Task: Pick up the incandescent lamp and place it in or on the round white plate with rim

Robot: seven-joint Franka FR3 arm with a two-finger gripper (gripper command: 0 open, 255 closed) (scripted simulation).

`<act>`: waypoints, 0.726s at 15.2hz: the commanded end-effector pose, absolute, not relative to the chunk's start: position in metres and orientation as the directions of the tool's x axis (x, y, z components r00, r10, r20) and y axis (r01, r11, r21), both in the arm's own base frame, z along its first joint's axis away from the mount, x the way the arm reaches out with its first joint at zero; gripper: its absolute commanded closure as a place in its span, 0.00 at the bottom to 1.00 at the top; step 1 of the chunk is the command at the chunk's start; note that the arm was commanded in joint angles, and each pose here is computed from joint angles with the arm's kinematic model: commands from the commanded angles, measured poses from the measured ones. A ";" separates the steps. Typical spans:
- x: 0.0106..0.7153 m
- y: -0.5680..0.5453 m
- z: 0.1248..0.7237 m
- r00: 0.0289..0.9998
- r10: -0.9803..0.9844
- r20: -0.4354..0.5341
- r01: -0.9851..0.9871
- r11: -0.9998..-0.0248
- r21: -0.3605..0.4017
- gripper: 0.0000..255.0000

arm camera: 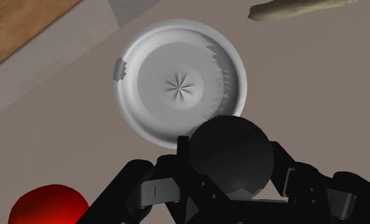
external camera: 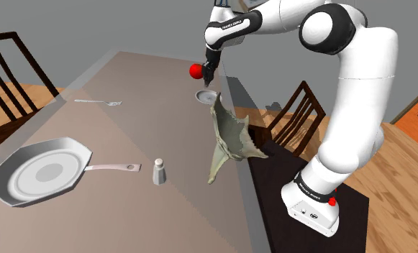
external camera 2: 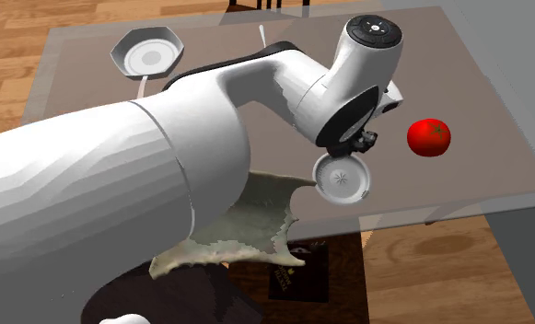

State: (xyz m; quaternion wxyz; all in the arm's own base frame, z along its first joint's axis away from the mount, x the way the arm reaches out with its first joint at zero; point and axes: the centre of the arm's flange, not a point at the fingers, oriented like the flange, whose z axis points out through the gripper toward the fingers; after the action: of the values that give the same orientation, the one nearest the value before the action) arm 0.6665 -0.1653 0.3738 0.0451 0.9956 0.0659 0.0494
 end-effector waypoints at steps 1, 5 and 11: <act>0.672 -0.193 0.376 0.986 0.137 0.092 0.128 -0.987 0.096 1.00; 0.677 -0.220 0.367 0.986 0.137 0.092 0.128 -0.987 0.096 1.00; 0.677 -0.220 0.336 0.986 0.137 0.092 0.128 -0.987 0.096 1.00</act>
State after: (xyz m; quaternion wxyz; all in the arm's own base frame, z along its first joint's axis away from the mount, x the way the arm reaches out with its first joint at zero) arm 0.6765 -0.2193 0.3409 0.0449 0.9956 0.0664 0.0492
